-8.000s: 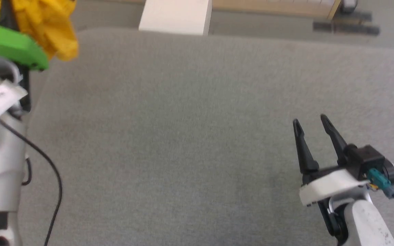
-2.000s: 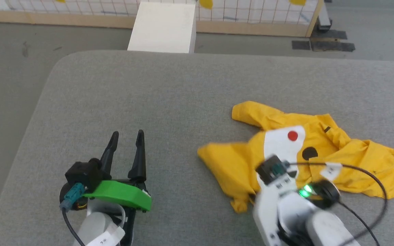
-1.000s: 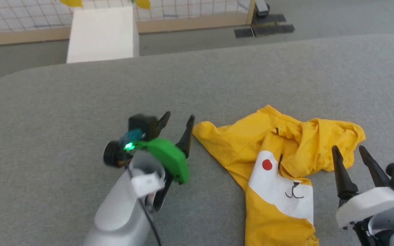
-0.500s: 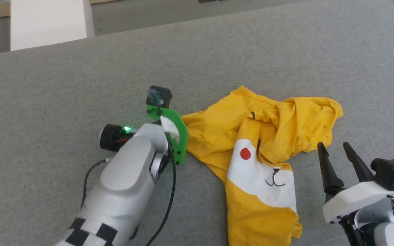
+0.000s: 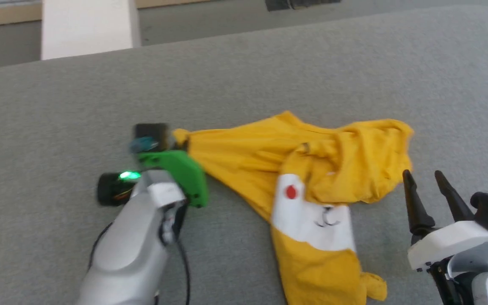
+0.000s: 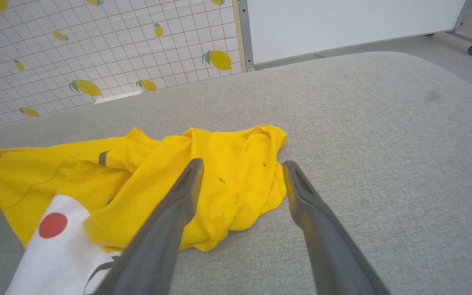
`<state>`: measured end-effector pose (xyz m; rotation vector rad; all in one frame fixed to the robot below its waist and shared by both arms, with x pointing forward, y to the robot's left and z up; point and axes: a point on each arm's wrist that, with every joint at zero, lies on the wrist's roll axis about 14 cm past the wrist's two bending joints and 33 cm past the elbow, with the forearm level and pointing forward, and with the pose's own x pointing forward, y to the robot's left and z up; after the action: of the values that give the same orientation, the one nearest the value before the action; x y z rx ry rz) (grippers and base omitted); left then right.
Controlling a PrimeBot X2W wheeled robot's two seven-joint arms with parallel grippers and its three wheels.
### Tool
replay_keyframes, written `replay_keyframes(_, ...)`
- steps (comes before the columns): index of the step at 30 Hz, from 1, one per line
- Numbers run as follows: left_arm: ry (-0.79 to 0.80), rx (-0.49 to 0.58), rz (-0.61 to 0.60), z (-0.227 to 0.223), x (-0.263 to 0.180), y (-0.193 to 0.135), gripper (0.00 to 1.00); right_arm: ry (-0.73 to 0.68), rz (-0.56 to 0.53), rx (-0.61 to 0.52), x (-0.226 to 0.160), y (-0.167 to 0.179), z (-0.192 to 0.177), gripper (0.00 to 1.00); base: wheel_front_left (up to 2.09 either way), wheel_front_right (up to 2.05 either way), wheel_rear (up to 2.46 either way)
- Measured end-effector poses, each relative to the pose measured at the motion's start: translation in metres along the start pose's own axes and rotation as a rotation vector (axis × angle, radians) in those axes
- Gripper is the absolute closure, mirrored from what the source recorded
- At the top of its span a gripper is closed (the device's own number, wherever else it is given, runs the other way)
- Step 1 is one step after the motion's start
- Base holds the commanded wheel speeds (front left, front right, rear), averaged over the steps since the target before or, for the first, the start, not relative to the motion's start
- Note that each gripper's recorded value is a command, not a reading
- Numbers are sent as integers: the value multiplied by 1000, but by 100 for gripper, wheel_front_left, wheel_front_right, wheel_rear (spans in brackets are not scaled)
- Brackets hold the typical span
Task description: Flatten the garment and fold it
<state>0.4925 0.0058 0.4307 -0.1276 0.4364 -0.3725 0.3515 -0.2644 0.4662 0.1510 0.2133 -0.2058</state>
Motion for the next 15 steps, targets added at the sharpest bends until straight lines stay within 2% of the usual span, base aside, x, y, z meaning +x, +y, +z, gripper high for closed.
replay_keyframes(3,-85,-54,121,7,-25,43,100,-8,17,1,4,5,5,0,0,0,0)
replay_keyframes(6,-97,-89,231,-3,-55,81,100,-6,48,-5,7,15,7,0,0,0,0)
replay_keyframes(11,-77,-162,347,-26,-100,117,100,13,118,-27,14,40,7,0,0,0,0)
replay_keyframes(12,-81,-187,360,-28,-106,121,63,21,137,-36,15,47,6,0,0,0,0)
replay_keyframes(13,-95,-200,368,-28,-111,124,11,27,158,-46,17,54,4,0,0,0,0)
replay_keyframes(14,-109,-212,369,-27,-115,125,0,37,177,-51,18,61,2,0,0,0,0)
replay_keyframes(15,-126,-227,369,-25,-117,125,0,50,201,-55,19,69,-1,0,0,0,0)
